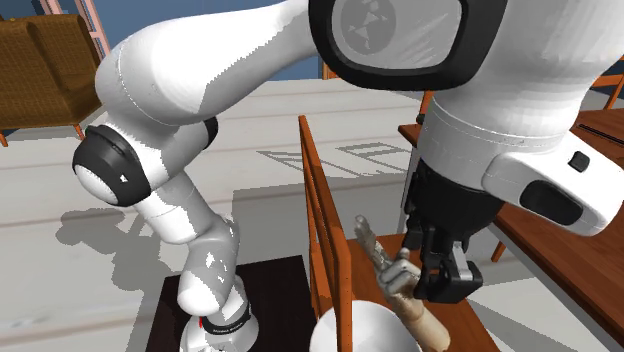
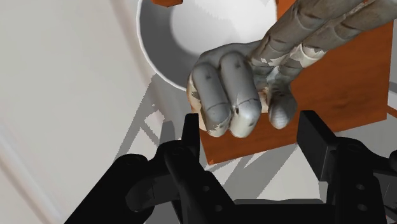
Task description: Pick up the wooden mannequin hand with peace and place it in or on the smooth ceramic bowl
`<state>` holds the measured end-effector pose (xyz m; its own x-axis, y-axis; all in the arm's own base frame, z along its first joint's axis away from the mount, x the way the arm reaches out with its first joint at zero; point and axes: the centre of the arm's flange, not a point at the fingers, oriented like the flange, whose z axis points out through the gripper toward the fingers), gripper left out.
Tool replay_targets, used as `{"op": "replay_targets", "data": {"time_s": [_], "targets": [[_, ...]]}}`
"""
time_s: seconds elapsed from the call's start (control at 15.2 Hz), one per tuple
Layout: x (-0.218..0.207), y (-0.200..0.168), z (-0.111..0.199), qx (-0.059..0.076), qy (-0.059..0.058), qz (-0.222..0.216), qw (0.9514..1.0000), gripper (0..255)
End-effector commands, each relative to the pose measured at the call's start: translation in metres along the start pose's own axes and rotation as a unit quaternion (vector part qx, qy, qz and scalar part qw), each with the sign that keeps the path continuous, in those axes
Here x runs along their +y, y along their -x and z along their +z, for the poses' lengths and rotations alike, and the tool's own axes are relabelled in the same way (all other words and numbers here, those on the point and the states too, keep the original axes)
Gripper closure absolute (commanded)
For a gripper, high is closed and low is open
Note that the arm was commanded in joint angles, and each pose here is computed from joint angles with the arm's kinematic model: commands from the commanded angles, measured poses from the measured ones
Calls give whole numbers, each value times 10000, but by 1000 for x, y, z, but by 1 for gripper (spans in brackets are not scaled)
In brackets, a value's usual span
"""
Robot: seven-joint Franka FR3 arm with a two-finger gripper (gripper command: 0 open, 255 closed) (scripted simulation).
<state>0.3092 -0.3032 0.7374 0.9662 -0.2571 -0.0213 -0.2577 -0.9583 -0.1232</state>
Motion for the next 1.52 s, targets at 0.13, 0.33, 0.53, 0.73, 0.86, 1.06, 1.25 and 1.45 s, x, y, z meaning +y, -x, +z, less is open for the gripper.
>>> {"op": "replay_targets", "data": {"time_s": [0.13,0.33,0.53,0.73,0.86,1.06,1.25,1.45], "targets": [[3,-1,22,4,2,-1,10000,255],[5,-1,38,4,2,-1,10000,255],[7,-1,53,4,2,-1,10000,255],[8,-2,63,4,2,-1,10000,255],[8,-2,63,4,2,-1,10000,255],[8,-2,63,4,2,-1,10000,255],[8,-2,63,4,2,-1,10000,0],[8,-2,63,4,2,-1,10000,0]]}}
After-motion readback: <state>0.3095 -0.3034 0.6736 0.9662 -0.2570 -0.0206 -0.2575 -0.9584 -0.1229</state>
